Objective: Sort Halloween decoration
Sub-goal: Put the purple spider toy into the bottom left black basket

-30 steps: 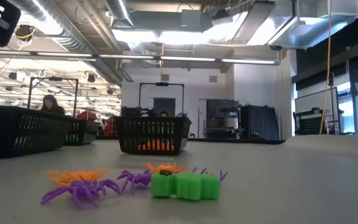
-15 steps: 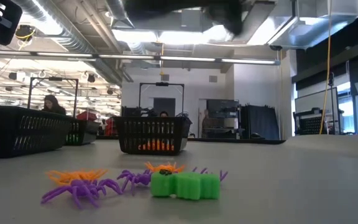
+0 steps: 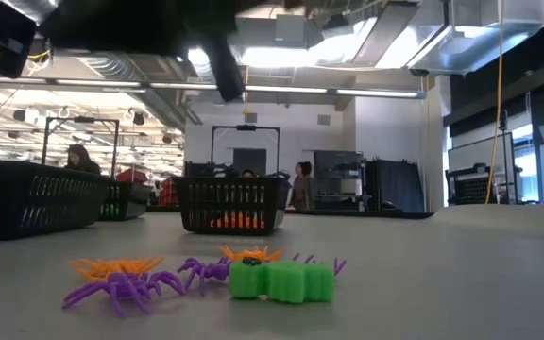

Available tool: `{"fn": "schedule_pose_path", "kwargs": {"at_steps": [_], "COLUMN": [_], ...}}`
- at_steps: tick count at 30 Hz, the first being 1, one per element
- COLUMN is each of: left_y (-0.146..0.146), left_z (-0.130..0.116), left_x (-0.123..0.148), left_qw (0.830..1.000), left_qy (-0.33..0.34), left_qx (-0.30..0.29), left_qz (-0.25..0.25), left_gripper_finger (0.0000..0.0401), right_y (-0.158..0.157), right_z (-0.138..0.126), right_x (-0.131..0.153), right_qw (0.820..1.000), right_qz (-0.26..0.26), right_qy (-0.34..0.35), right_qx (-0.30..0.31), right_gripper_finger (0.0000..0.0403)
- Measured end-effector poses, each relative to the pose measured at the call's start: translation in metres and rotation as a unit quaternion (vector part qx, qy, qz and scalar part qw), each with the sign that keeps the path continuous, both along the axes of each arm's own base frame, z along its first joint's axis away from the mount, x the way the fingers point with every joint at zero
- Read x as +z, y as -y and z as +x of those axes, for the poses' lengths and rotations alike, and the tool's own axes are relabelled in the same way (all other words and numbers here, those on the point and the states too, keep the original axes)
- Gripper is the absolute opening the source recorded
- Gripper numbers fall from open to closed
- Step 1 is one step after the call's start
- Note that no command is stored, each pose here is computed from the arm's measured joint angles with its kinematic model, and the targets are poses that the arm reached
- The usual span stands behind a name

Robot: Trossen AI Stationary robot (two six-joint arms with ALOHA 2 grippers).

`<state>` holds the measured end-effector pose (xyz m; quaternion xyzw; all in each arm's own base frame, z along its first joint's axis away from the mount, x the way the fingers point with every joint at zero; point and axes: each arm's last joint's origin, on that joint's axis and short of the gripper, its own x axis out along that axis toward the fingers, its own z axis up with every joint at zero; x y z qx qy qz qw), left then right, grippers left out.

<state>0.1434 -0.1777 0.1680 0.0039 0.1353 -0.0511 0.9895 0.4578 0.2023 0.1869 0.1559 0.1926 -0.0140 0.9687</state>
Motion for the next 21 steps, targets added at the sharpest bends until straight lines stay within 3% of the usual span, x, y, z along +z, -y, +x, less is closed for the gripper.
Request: {"fn": "schedule_pose_path", "kwargs": {"at_steps": [6, 21], "left_y": [0.0, -0.005], "left_z": [0.003, 0.009], "left_x": [-0.005, -0.005], "left_qw": [1.0, 1.0], "left_qy": [-0.008, -0.015], "left_qx": [0.002, 0.011], "left_qz": [0.001, -0.017], "left_gripper_finger": [0.0123, 0.0124], "right_y": [-0.007, -0.008], "right_z": [0.004, 0.009], "right_x": [-0.024, -0.013], "right_qw": [1.0, 0.998], "right_qz": [0.001, 0.003], "right_qy": [-0.003, 0.066], "right_qx": [0.003, 0.006], "right_gripper_finger": [0.0019, 0.0019]}}
